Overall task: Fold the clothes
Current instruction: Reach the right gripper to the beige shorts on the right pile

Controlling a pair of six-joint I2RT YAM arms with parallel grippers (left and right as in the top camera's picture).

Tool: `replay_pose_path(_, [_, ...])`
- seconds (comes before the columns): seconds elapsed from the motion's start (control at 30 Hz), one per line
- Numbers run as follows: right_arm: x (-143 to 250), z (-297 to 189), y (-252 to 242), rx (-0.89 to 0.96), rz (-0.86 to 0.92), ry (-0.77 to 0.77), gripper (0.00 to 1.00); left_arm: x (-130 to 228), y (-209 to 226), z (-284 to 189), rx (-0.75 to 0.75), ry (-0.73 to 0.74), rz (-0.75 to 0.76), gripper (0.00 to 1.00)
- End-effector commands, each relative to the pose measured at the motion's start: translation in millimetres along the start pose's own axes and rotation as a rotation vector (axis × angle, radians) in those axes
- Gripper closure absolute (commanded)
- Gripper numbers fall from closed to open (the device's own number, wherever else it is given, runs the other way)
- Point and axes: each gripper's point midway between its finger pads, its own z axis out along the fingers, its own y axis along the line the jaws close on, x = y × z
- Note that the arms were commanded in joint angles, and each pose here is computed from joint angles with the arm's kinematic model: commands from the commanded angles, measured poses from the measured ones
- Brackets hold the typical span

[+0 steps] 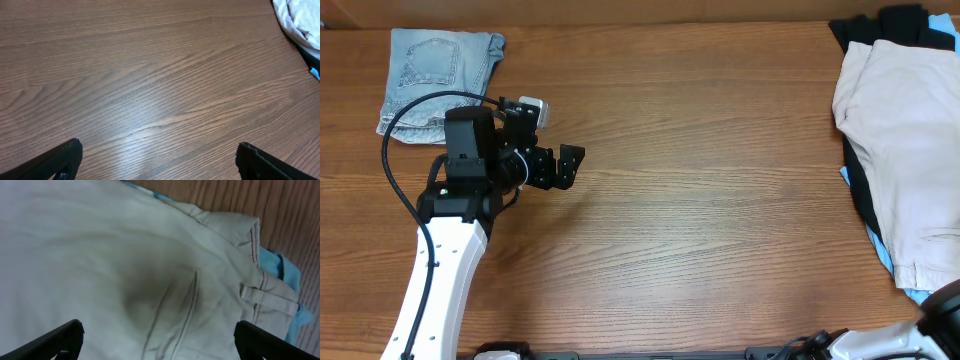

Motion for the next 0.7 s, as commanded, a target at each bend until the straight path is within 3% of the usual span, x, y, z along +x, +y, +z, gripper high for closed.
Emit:
replay_pose_path(0.0, [-4.9,13.7,-15.8,0.005,-0.032,0.031,0.00,-10.4,-2.2,-3.2,0.014,-0.025,0.027,0.00])
replay_pose_path(0.2, [-4.2,30.0,-37.2,0.002,0.029,0.077,0.01,-13.4,-2.0,-3.2,0.013,-0.037,0.033,0.00])
replay_pose_path(0.57, [21.5,50.8,15.6,-0.072,-0.102,0.094,0.21,-15.2,-1.8,-3.4,0.012,-0.044,0.037,0.00])
replay_pose_path(0.67, [26.8,52.3,25.9,-0.046,-0.162,0.085,0.30,-15.3,-1.8,-3.4,0.012,-0.044,0.037,0.00])
